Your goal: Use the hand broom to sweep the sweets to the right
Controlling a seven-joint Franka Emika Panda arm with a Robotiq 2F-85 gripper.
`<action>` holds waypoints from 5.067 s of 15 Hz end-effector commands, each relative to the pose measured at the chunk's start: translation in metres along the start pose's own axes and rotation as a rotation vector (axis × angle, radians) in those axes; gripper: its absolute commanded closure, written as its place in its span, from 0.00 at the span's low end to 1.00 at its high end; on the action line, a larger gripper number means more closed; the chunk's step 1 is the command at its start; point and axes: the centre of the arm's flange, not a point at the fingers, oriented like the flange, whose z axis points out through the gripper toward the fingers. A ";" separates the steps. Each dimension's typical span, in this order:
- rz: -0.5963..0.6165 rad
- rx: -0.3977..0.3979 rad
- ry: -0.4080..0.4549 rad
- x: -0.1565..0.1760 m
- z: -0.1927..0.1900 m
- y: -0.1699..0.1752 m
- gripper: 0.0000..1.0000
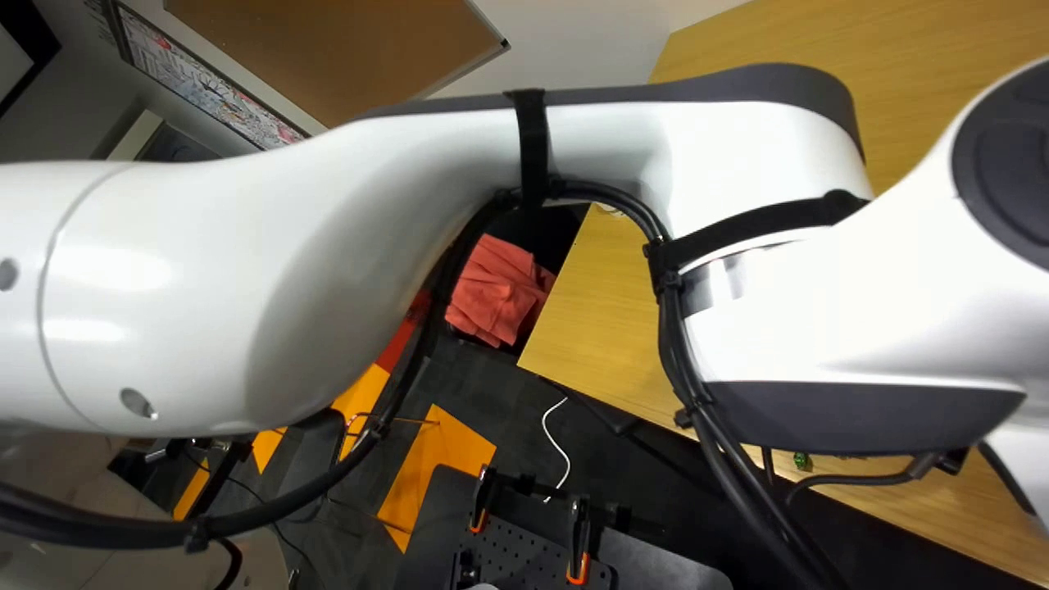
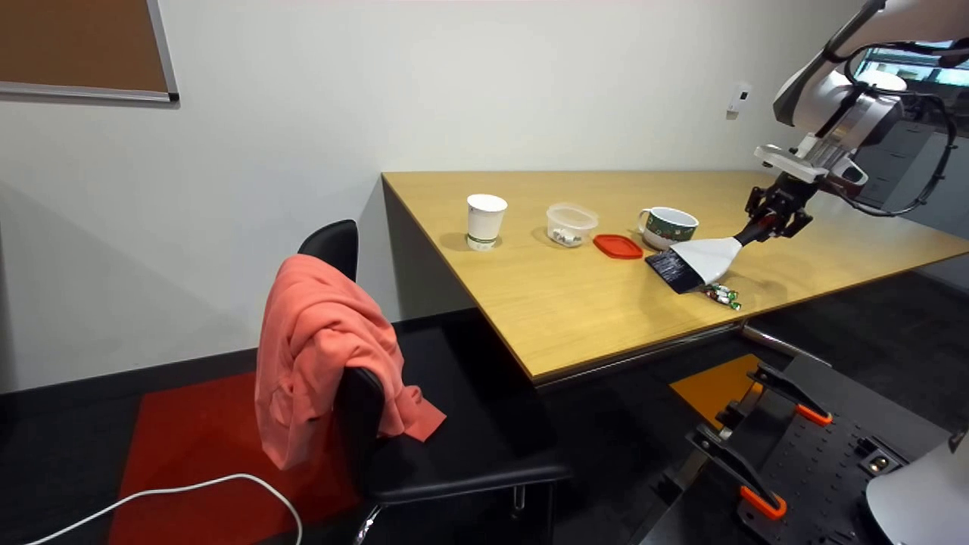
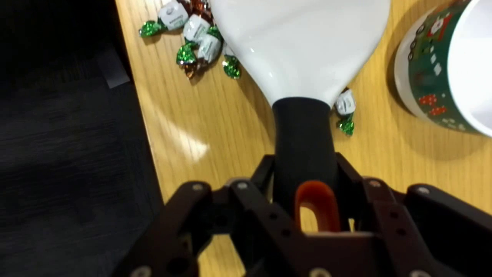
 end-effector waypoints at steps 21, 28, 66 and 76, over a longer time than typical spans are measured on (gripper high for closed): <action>0.315 -0.027 -0.133 0.078 -0.051 0.005 0.86; 0.193 -0.111 -0.273 0.013 -0.048 -0.007 0.86; -0.325 -0.189 0.140 0.096 -0.027 -0.009 0.86; -0.197 -0.169 0.210 0.140 -0.029 -0.013 0.86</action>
